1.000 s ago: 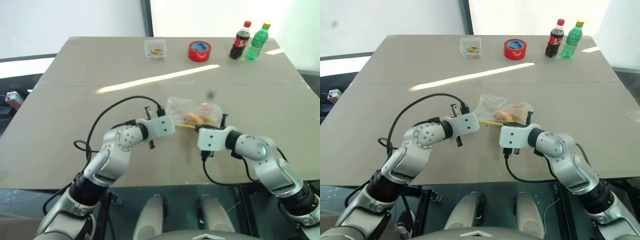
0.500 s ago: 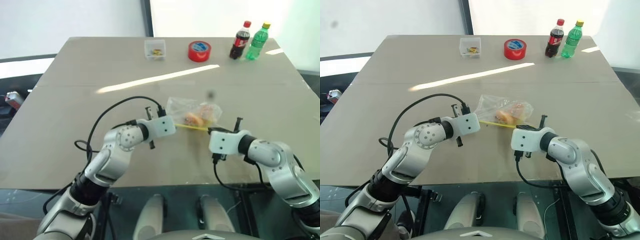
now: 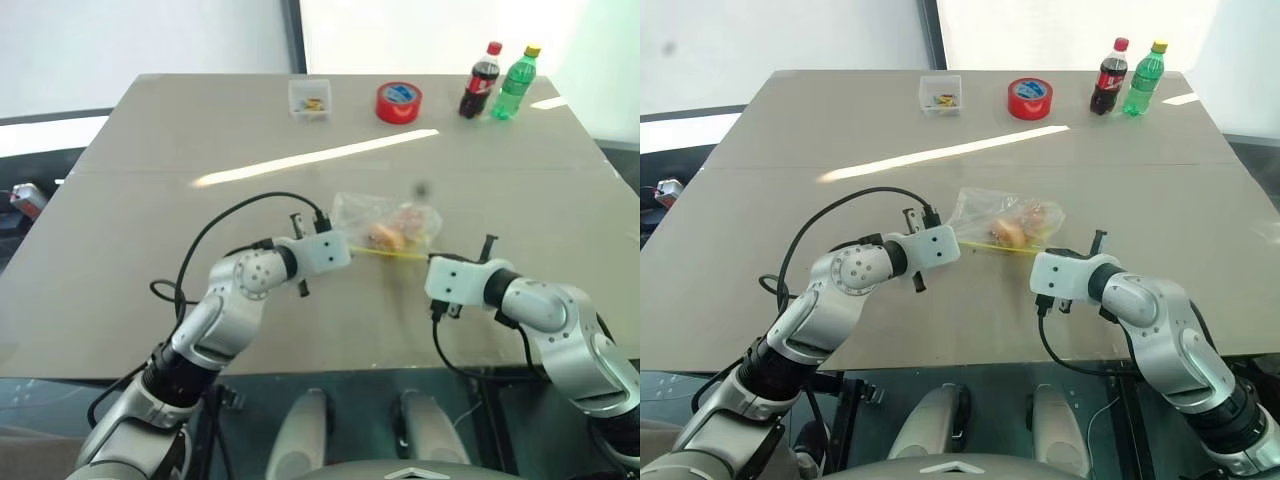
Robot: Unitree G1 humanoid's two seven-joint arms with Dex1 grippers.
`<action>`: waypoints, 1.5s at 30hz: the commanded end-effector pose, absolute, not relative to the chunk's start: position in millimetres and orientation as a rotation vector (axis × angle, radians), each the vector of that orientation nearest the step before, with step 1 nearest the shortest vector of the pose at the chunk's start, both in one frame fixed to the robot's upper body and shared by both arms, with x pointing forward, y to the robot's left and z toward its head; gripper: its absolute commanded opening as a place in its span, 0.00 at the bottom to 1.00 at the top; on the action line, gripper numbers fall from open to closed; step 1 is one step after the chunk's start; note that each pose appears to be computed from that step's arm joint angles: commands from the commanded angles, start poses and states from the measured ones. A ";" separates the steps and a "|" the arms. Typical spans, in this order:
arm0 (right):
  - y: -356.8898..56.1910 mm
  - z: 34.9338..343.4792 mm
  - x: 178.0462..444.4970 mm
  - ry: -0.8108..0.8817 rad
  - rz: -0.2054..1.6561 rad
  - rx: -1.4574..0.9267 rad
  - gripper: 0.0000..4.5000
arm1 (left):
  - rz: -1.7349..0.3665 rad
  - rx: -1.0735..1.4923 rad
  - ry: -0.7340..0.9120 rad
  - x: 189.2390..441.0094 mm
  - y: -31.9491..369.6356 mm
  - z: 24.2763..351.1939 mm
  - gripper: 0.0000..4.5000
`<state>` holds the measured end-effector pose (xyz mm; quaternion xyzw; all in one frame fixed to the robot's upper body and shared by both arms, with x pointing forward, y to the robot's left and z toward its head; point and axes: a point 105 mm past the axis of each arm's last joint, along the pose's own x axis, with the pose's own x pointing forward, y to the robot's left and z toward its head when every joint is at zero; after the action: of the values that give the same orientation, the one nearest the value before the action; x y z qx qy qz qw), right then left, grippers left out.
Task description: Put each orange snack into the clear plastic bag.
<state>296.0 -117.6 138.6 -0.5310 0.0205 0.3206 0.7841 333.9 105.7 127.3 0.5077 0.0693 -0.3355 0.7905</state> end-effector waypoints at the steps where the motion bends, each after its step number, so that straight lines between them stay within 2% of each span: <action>1: -128.1 181.0 320.3 -0.109 0.500 -1.176 0.01 | -0.535 1.106 -0.020 362.0 110.7 170.5 0.00; 3: -125.6 203.8 333.3 -0.209 0.431 -1.185 0.01 | -0.392 1.079 -0.185 380.2 109.9 215.1 0.00; 5: -121.9 245.6 344.9 -0.388 0.309 -1.180 0.01 | -0.252 1.066 -0.330 391.1 116.0 259.5 0.00; 7: -119.2 272.6 349.3 -0.512 0.234 -1.174 0.01 | -0.168 1.063 -0.416 394.1 122.5 283.5 0.00; 9: -117.6 283.9 351.4 -0.574 0.199 -1.165 0.01 | -0.127 1.058 -0.463 393.0 126.5 293.3 0.00; 16: -109.3 274.1 361.9 -0.579 0.237 -1.133 0.01 | -0.146 1.055 -0.396 391.7 133.4 264.5 0.00; 21: -98.1 279.3 383.3 -0.609 0.258 -1.141 0.01 | -0.216 1.050 -0.313 410.5 129.0 246.7 0.00; 26: -100.2 287.8 397.4 -0.642 0.243 -1.161 0.01 | -0.217 1.040 -0.358 422.4 122.3 261.0 0.00; 29: -104.0 283.9 396.7 -0.624 0.256 -1.145 0.01 | -0.248 1.040 -0.345 419.1 121.7 253.9 0.00; 32: -108.9 256.4 388.6 -0.526 0.330 -1.097 0.01 | -0.366 1.030 -0.250 404.8 118.4 219.0 0.00; 36: -118.5 186.4 361.0 -0.240 0.495 -0.964 0.01 | -0.635 0.912 -0.018 354.6 103.0 149.7 0.00; 37: -122.0 170.5 353.4 -0.162 0.525 -0.931 0.00 | -0.670 0.875 0.025 343.8 100.7 140.1 0.15; 40: -133.1 135.3 330.3 0.014 0.596 -0.848 0.20 | -0.720 0.855 0.110 321.9 99.2 119.9 0.39; 42: -139.6 124.0 316.3 0.086 0.637 -0.786 0.39 | -0.691 0.818 0.128 318.2 103.2 119.4 0.59; 43: -142.7 121.8 310.3 0.107 0.655 -0.759 0.55 | -0.666 0.786 0.132 318.1 106.6 121.5 0.74; 45: -147.5 121.7 298.0 0.126 0.701 -0.683 0.72 | -0.620 0.712 0.133 318.1 115.8 127.4 0.90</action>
<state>304.4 -144.8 102.7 -0.3488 0.0833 0.3274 0.8742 317.2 107.8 109.4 0.3605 0.0854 -0.3242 0.8704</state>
